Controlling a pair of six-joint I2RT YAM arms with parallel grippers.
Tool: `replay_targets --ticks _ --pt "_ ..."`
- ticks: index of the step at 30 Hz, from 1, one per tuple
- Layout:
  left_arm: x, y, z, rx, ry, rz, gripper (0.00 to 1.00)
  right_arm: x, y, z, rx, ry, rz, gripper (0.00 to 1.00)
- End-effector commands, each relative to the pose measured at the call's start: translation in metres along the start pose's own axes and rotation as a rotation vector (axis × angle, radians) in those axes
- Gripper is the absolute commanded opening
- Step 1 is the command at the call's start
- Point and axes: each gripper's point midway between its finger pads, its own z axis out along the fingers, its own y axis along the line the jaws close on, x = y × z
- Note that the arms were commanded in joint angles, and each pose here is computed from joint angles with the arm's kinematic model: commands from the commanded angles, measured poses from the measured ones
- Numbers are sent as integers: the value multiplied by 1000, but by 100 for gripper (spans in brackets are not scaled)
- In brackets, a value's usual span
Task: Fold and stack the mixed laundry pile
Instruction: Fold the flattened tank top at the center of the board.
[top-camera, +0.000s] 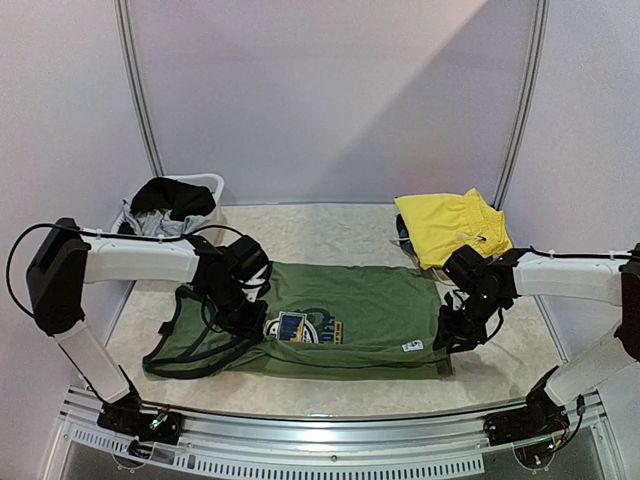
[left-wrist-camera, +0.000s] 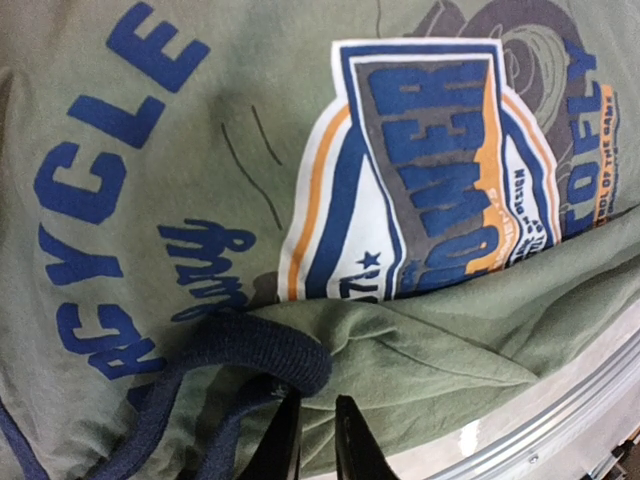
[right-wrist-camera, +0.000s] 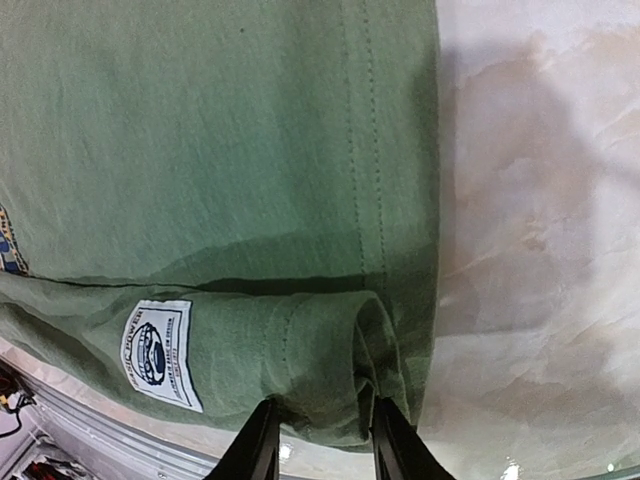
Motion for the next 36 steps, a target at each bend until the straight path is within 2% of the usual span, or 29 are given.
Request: replay_targets --ticks 1,6,16,25,26,29,31,36 --pt "-3 2 5 -6 2 0 12 -4 4 4 -15 0 -11 27" --pt "-5 2 6 -9 7 -1 0 -8 5 4 -7 -4 -12 1" --pt "-20 8 -11 -89 -8 -19 0 -33 7 -17 66 -52 19 0" --pt "-30 12 -19 -131 9 -40 0 -56 3 -14 150 -50 49 0" --pt "-27 12 -21 -127 9 -44 2 -58 4 -13 156 -48 50 0" --pt "-16 13 -33 -94 -31 -48 26 -64 6 -11 164 -44 42 0" --pt "-12 12 -33 -69 -39 -29 36 -66 8 -8 165 -39 37 0" --pt "-7 11 -23 -47 -13 -16 38 -72 14 -2 161 -22 32 0"
